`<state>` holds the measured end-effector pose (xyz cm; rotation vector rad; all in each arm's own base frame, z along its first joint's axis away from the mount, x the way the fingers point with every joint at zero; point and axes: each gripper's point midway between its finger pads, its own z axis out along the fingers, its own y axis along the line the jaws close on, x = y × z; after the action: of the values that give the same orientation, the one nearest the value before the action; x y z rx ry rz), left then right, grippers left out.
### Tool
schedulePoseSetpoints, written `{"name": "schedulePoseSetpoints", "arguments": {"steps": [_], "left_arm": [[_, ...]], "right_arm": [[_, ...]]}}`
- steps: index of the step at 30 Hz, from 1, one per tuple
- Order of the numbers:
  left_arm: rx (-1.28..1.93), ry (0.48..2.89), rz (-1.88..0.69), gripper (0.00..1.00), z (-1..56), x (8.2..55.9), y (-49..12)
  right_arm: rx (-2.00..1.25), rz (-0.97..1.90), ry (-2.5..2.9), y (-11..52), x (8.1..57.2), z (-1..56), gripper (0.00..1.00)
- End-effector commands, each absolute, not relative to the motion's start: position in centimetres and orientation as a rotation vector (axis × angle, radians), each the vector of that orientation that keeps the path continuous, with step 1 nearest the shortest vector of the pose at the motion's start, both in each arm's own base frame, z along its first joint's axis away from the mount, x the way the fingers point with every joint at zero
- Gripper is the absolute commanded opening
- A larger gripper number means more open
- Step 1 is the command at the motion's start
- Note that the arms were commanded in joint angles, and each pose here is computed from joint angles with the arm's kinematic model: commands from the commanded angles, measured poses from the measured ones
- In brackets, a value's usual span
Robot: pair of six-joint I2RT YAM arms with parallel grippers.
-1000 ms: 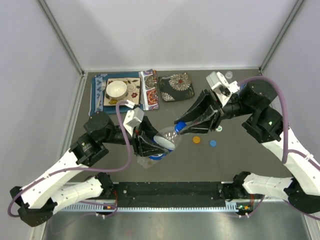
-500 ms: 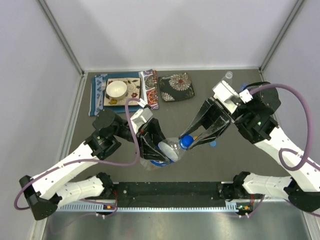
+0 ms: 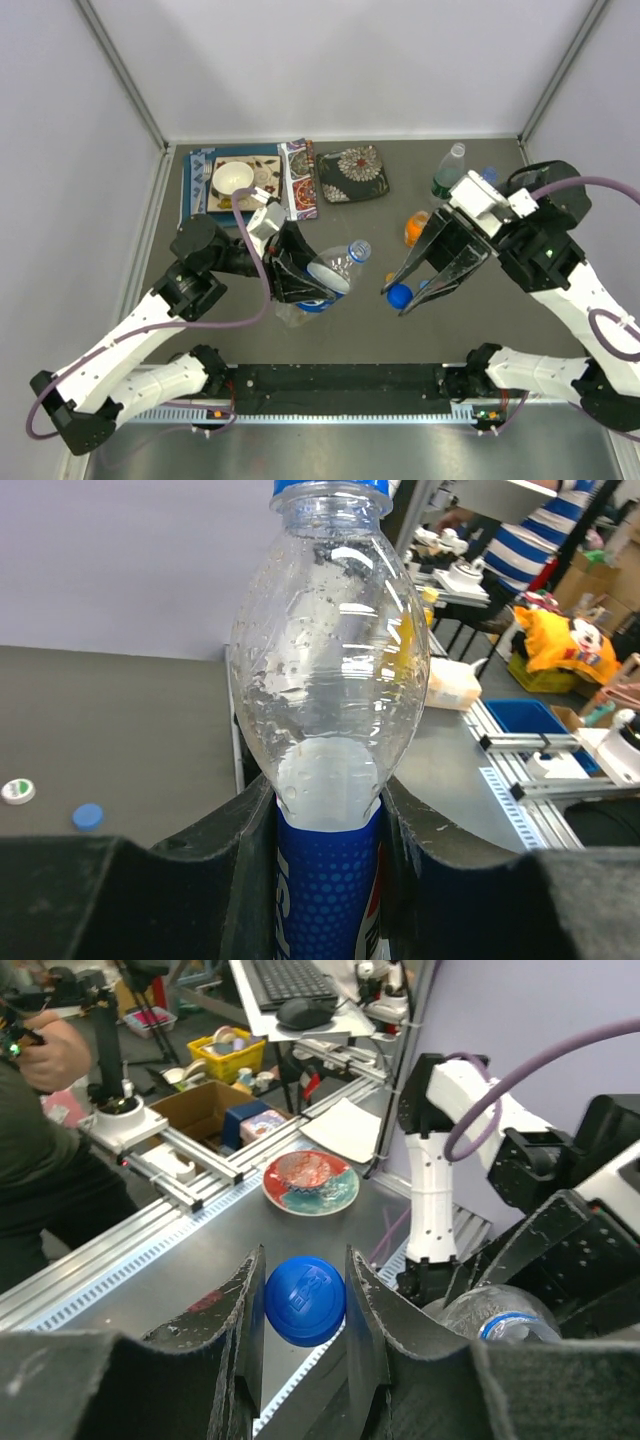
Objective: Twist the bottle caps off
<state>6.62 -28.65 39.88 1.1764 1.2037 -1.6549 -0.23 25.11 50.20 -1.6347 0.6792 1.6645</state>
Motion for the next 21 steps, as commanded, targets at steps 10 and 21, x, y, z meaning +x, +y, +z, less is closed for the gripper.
{"name": "schedulePoseSetpoints", "arguments": {"steps": [10,21], "left_arm": [[0.808,1.403,-1.158,0.38,37.0,13.9,-25.8],[0.573,1.385,-0.907,0.39,36.7,15.7,-20.5]], "right_arm": [[-0.416,0.675,1.608,22.7,25.3,41.0,0.00],[-0.076,0.342,2.020,21.2,31.4,21.0,0.00]]}}
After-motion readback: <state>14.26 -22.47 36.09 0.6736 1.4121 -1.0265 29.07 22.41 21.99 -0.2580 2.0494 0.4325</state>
